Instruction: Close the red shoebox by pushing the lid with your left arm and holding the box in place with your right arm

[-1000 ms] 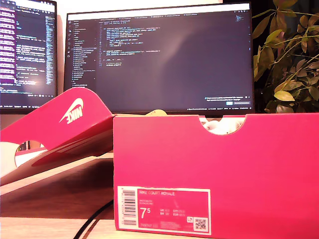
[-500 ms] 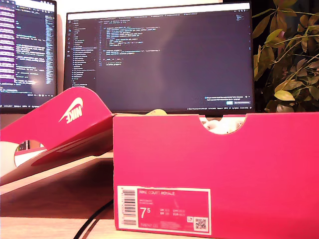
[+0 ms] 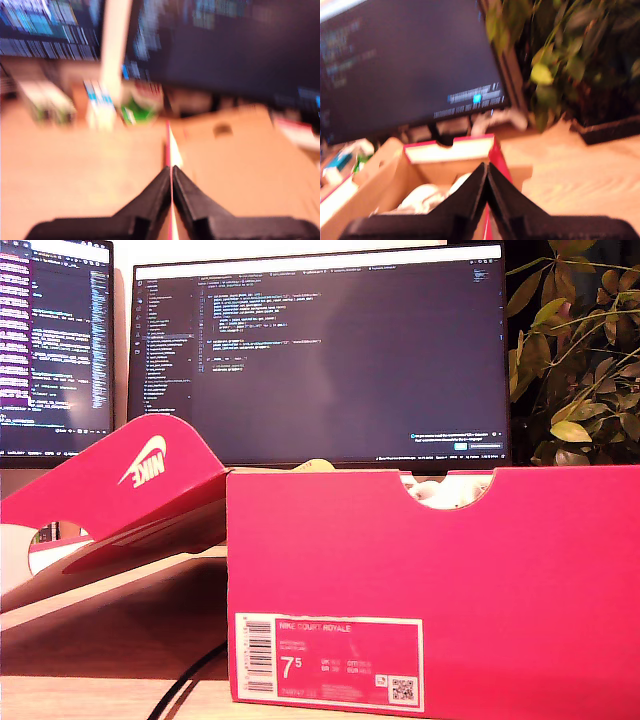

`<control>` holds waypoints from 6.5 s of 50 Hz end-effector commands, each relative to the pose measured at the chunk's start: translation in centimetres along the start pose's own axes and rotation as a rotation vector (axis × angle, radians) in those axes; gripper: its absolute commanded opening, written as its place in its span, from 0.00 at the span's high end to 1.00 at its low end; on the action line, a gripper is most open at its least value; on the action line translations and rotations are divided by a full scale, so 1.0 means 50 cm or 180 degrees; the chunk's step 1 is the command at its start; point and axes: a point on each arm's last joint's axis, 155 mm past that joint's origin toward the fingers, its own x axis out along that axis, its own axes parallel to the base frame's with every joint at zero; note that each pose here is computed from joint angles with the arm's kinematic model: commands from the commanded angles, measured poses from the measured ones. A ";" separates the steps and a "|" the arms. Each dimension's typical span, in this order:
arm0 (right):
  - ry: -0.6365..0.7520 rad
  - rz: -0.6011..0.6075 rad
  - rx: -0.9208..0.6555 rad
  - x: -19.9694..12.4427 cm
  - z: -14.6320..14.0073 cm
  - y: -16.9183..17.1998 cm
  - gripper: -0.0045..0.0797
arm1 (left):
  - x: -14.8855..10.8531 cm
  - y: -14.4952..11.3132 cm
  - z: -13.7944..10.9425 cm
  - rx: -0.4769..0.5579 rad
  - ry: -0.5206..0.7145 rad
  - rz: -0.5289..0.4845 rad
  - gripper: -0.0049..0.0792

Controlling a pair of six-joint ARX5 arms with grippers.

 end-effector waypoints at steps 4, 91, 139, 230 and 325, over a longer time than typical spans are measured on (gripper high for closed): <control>0.0088 0.0004 -0.0055 0.006 0.021 0.009 0.96 | 0.012 -0.008 0.016 -0.0043 0.0125 -0.0013 0.96; 0.2427 0.0455 -0.0058 0.164 -0.339 0.056 0.96 | 0.242 0.078 -0.199 -0.1113 0.2854 -0.0382 0.96; 0.2347 0.0488 -0.0055 0.175 -0.325 0.065 0.96 | 0.241 -0.048 -0.165 -0.1658 0.3125 -0.1450 0.96; 0.2454 0.0668 -0.0192 0.158 -0.343 0.101 0.96 | 0.199 -0.482 0.389 0.0605 0.0623 -0.2655 0.96; 0.1532 0.1048 -0.0727 0.177 -0.143 0.191 0.96 | 0.085 -0.221 0.365 0.1079 0.0653 -0.0637 0.96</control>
